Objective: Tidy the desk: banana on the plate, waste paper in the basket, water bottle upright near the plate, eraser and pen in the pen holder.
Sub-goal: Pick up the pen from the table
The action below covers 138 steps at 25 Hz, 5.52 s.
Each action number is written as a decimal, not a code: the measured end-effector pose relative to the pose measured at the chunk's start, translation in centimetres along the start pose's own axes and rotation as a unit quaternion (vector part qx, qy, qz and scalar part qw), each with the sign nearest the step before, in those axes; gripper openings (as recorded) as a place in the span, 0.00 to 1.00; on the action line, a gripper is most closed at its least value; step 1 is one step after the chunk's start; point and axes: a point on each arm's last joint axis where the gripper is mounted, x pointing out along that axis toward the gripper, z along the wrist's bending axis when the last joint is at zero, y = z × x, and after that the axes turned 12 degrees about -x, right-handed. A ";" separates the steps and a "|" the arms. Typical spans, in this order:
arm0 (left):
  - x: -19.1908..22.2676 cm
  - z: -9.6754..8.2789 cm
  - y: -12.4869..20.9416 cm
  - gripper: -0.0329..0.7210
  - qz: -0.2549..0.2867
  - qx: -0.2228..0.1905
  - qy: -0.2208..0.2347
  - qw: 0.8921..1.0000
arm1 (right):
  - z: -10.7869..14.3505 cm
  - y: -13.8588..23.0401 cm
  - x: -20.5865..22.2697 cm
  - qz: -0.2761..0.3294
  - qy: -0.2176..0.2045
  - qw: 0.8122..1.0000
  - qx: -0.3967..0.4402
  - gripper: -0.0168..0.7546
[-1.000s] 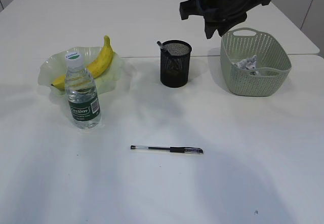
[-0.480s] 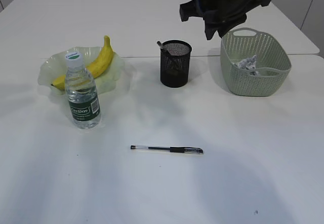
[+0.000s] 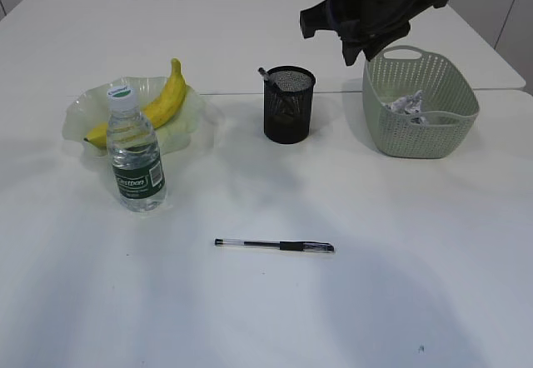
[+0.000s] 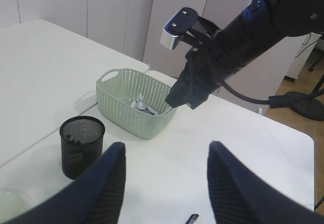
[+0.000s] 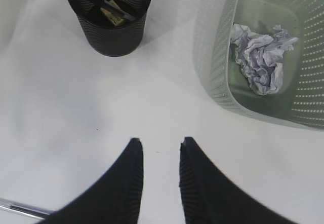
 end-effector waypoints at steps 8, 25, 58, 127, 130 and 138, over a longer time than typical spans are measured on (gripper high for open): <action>0.0 -0.2 0.1 0.52 0.005 0.000 0.012 1.000 | 0.0 0.1 0.0 0.004 0.001 1.000 -0.005 0.27; 0.1 0.4 1.9 0.51 0.107 0.025 -0.029 0.994 | 0.0 0.2 0.0 0.010 0.001 0.997 -0.078 0.27; 13.3 1.4 5.8 0.52 0.386 0.118 -0.060 0.913 | 0.0 0.1 0.0 0.008 0.001 0.988 -0.153 0.27; 17.0 0.8 5.2 0.46 0.398 0.191 -0.062 0.895 | -0.3 -0.1 0.0 -0.004 0.015 0.987 -0.162 0.27; 18.2 0.7 6.5 0.48 0.415 0.188 -0.048 0.889 | -0.3 -0.1 0.0 -0.004 0.015 0.987 -0.162 0.27; 20.2 1.1 9.1 0.47 0.445 0.183 -0.031 0.876 | -0.3 -0.2 0.0 -0.006 0.019 0.986 -0.165 0.27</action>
